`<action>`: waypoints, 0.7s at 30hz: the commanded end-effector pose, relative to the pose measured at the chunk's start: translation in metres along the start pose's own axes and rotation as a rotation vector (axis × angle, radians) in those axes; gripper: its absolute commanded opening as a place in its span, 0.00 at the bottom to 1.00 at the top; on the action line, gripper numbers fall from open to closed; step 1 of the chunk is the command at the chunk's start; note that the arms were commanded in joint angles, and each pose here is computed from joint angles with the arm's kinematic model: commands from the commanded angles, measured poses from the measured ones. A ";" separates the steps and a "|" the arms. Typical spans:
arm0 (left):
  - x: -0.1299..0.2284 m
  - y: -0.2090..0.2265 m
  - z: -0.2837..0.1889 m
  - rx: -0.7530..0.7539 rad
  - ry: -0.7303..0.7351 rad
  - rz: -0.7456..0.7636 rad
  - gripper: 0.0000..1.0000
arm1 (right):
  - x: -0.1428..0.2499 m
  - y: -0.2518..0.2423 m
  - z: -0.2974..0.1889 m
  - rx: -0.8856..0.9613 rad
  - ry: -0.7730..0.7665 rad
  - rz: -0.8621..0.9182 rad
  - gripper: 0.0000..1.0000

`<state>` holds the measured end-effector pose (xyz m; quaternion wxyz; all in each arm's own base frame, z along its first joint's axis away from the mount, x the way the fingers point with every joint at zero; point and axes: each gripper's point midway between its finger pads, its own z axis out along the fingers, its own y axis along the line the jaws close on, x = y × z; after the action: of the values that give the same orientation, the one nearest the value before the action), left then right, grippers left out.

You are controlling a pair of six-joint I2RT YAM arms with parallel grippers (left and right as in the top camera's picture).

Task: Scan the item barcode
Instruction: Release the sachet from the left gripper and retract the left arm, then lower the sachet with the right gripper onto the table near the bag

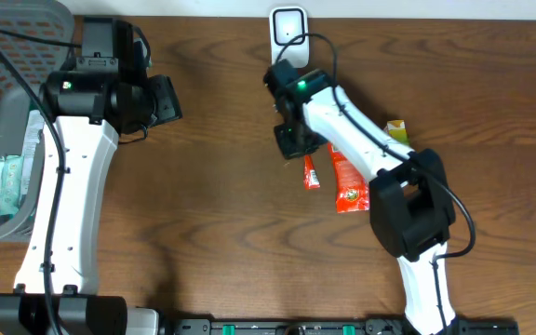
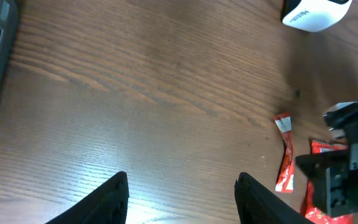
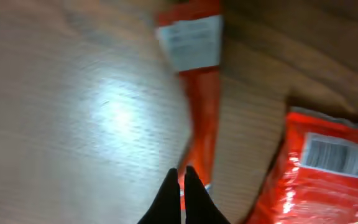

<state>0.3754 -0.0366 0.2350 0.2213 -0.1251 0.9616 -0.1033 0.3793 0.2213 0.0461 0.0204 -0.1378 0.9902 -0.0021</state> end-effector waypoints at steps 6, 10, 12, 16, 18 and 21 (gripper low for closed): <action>0.001 0.003 0.001 -0.012 0.005 -0.008 0.56 | 0.003 -0.015 0.015 -0.078 0.005 0.079 0.01; 0.001 0.003 0.001 -0.013 0.006 -0.008 0.56 | 0.011 -0.011 0.036 -0.106 0.014 0.079 0.01; 0.001 0.003 0.003 -0.014 0.010 -0.008 0.56 | 0.014 -0.012 0.044 -0.103 0.017 0.079 0.01; 0.002 0.004 0.009 -0.019 0.026 -0.011 0.56 | 0.009 -0.012 0.035 -0.109 -0.007 0.071 0.01; 0.003 0.005 0.012 -0.022 0.034 -0.012 0.56 | 0.002 -0.012 0.020 -0.115 -0.037 0.054 0.01; 0.003 0.006 0.017 -0.026 0.045 -0.013 0.56 | -0.006 -0.010 -0.008 -0.134 -0.096 0.043 0.01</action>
<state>0.3774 -0.0367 0.2268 0.2094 -0.1263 0.9643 -0.1012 0.3714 0.2038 0.0060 0.0017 -0.1083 0.9932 0.0436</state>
